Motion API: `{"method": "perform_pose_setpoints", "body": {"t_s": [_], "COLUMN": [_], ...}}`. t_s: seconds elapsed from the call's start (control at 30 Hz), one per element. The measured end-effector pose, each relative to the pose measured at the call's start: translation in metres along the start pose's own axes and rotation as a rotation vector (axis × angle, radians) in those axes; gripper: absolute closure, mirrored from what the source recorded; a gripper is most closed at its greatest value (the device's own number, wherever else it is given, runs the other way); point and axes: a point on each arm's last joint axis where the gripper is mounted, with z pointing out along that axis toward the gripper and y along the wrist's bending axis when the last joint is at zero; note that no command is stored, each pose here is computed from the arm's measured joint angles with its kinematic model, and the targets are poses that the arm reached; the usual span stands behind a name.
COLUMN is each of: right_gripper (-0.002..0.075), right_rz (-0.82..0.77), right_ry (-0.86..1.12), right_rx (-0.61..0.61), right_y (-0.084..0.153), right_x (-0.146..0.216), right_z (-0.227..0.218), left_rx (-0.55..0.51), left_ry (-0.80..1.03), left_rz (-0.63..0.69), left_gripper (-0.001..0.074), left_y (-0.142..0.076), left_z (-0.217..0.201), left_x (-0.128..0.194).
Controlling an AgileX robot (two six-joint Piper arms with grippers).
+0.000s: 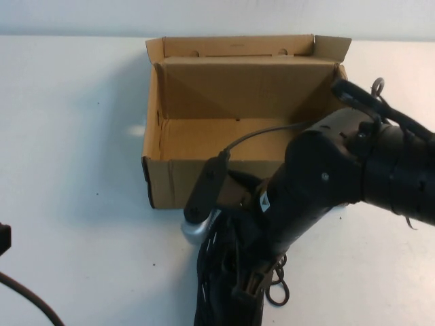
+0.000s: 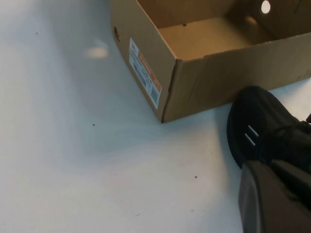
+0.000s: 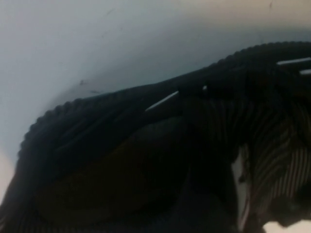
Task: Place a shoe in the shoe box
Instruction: Pick up the shoe from the table, then hand over the shoe
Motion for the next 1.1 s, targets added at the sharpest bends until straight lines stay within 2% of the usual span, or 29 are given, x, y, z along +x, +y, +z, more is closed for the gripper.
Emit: {"method": "perform_pose_setpoints", "body": {"t_s": [0.07,0.17,0.27,0.33,0.4,0.47,0.6,0.77,0.83,1.0,1.1], "right_gripper": [0.0302,0.0370,0.0498,0.0617,0.0682,0.0715,0.0731,0.0731,0.0731,0.0731,0.0731], "right_rz": [-0.002,-0.003,-0.004,0.000,0.003,-0.001,0.000,0.027,0.049,0.118,0.166], "right_ry": [-0.004,-0.015,-0.002,0.004,0.006,0.007,-0.014,-0.097,-0.139,-0.227,-0.299], "right_rx": [0.010,0.024,0.021,0.010,0.003,-0.001,-0.022,-0.079,-0.108,-0.129,-0.108], "right_y": [-0.002,-0.006,-0.006,-0.005,-0.005,-0.004,-0.004,-0.001,0.002,0.007,0.007], "right_x": [-0.002,-0.005,-0.005,-0.005,-0.006,-0.009,-0.023,-0.050,-0.060,-0.077,-0.085], "right_z": [0.006,0.014,0.021,0.023,0.022,0.018,0.000,-0.043,-0.064,-0.110,-0.137], "left_rx": [0.000,0.000,0.000,0.000,-0.002,-0.007,-0.015,-0.026,-0.031,-0.008,0.058], "left_ry": [0.000,0.000,0.000,0.000,0.002,0.005,-0.018,-0.081,-0.104,-0.115,-0.124], "left_rz": [0.000,0.000,0.000,0.002,0.026,0.048,0.100,0.137,0.145,0.208,0.300], "left_gripper": [0.0736,0.0736,0.0736,0.0736,0.0735,0.0724,0.0622,0.0370,0.0313,0.0270,0.0257], "left_y": [0.000,0.000,0.000,0.000,0.000,0.001,0.000,-0.002,-0.003,-0.009,-0.017], "left_z": [0.000,0.000,0.000,0.000,0.000,0.000,-0.006,-0.019,-0.024,-0.037,-0.044], "left_x": [0.000,0.000,0.000,0.000,0.000,0.000,-0.006,-0.022,-0.027,-0.036,-0.040]}}
